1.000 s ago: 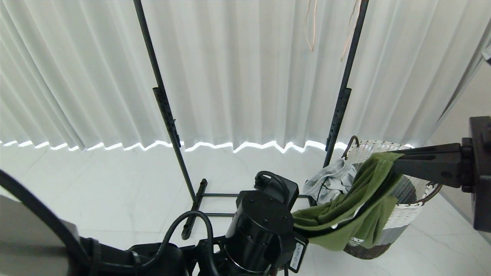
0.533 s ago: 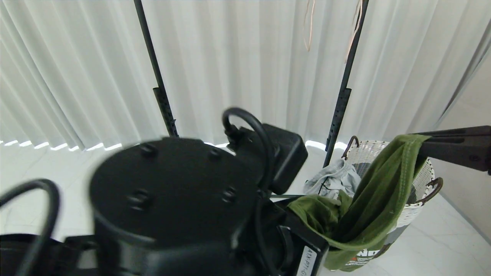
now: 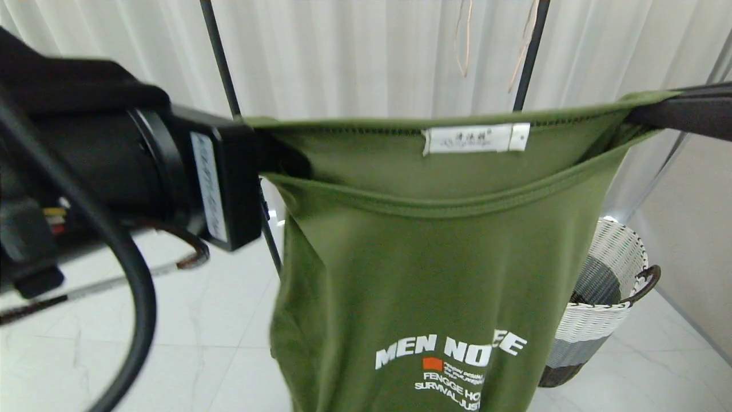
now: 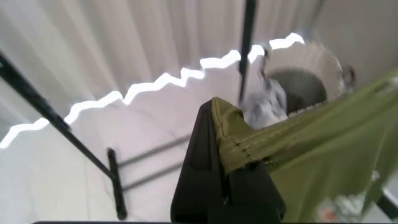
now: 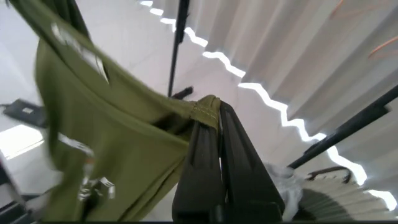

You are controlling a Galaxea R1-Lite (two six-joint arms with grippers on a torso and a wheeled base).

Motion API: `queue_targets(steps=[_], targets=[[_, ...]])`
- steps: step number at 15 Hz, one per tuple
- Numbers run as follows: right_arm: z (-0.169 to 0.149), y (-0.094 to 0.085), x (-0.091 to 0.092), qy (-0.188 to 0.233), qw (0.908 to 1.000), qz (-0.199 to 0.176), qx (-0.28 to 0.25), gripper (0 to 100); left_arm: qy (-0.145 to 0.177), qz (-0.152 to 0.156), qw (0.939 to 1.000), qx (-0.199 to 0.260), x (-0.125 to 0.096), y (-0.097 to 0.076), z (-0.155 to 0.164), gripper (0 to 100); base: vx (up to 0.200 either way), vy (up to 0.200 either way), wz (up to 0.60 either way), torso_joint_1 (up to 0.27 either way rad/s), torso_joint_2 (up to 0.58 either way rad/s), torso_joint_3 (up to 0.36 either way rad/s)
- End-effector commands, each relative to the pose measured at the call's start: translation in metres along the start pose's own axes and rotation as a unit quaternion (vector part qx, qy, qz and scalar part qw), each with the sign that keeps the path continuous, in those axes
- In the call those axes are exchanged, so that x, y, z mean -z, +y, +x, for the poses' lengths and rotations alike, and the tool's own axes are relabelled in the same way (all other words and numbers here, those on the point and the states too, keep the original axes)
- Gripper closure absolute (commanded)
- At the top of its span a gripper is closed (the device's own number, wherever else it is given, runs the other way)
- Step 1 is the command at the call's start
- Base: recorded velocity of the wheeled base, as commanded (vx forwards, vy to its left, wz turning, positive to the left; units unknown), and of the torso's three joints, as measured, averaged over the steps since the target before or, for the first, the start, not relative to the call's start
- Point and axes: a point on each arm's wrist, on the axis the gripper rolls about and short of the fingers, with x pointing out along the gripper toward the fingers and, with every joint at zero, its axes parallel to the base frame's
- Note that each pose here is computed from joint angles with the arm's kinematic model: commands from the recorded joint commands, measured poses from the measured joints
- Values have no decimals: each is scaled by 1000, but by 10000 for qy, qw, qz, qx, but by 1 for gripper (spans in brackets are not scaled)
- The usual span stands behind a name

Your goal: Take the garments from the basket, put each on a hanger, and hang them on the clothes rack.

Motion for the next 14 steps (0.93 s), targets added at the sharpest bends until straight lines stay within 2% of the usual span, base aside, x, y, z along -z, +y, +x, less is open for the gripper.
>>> queue_targets(steps=[1, 2, 4, 6, 7, 10, 12, 14], targets=[[4, -3, -13, -147, 9998, -55, 129, 100, -475, -109, 9980, -397, -34, 18, -4, 100, 0, 0, 0, 0, 0, 0], [5, -4, -19, -216, 9996, -49, 168, 100, -486, -70, 9976, -493, -38, 22, -3, 100, 0, 0, 0, 0, 0, 0], [6, -7, -30, -327, 9992, -39, 232, 100, -200, 175, 9982, -543, -31, 26, -6, 100, 0, 0, 0, 0, 0, 0], [2, -6, -22, -3, 9996, -61, 277, 100, 3, 303, 9983, -504, -20, 25, -6, 100, 0, 0, 0, 0, 0, 0], [-1, -5, -19, 61, 9996, -66, 286, 100, -33, 293, 9984, -485, -22, 24, -5, 100, 0, 0, 0, 0, 0, 0], [-9, -9, -27, -110, 9991, -46, 395, 100, -278, 182, 9982, -499, -41, 24, -2, 100, 0, 0, 0, 0, 0, 0], [-18, -17, -23, 100, 9965, -28, 825, 100, -270, 185, 9982, -506, -41, 23, 1, 100, 0, 0, 0, 0, 0, 0], [-42, -20, -20, 289, 9950, -13, 961, 100, -224, 228, 9983, -493, -41, 19, 8, 100, 0, 0, 0, 0, 0, 0]])
